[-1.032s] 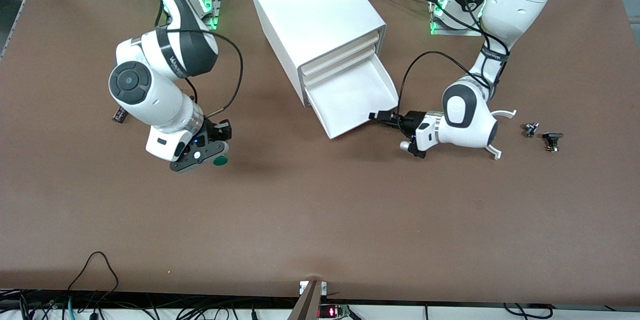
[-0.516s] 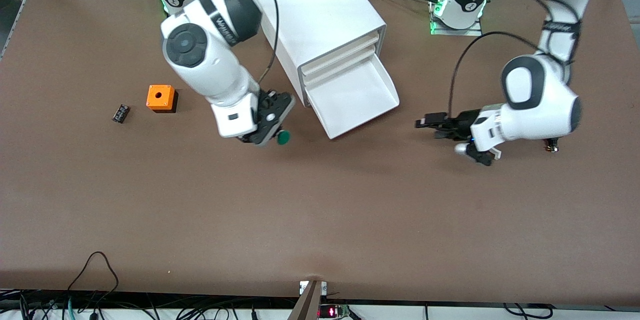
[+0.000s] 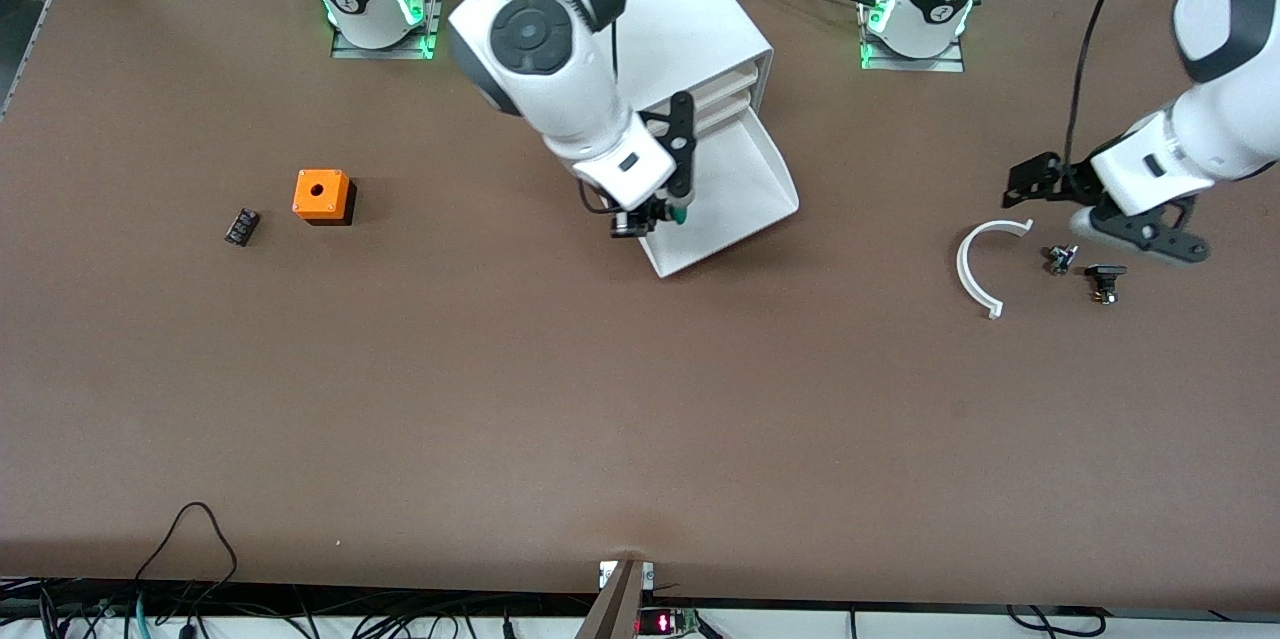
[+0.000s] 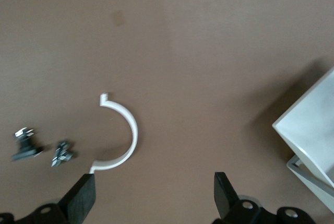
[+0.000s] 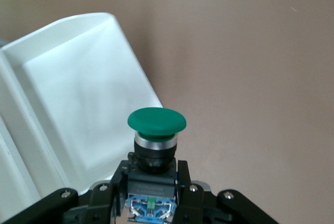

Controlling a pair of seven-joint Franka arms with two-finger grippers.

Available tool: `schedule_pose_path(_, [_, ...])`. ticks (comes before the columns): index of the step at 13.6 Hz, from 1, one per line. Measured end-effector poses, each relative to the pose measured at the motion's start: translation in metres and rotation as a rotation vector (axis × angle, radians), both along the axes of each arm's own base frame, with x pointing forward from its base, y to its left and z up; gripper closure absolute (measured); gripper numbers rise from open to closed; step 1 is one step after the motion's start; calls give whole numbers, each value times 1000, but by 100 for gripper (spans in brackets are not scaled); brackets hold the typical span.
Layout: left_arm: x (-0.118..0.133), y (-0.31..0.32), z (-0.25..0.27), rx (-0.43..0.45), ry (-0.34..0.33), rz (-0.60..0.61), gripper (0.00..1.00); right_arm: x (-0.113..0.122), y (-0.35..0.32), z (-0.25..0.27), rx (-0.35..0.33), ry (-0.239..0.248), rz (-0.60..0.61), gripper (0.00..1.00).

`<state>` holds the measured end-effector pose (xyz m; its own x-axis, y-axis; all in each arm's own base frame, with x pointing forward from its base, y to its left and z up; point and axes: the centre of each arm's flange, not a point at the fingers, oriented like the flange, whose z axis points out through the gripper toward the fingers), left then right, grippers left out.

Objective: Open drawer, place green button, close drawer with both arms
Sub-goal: 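Carry the button over the drawer with the right gripper while the left gripper withdraws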

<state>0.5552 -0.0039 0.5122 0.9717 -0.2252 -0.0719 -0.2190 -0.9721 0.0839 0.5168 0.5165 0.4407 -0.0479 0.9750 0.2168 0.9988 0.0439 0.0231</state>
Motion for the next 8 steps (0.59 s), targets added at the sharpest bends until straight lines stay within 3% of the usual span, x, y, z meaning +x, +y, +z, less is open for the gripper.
schedule_pose_path(3, [4,14,32,77,-34,34,0,-40,44,-24,-55,-40,126,59])
schedule_pose_path(8, [7,25,40,80,-53,9,0,-60,66,-81,-152,-56,267,59])
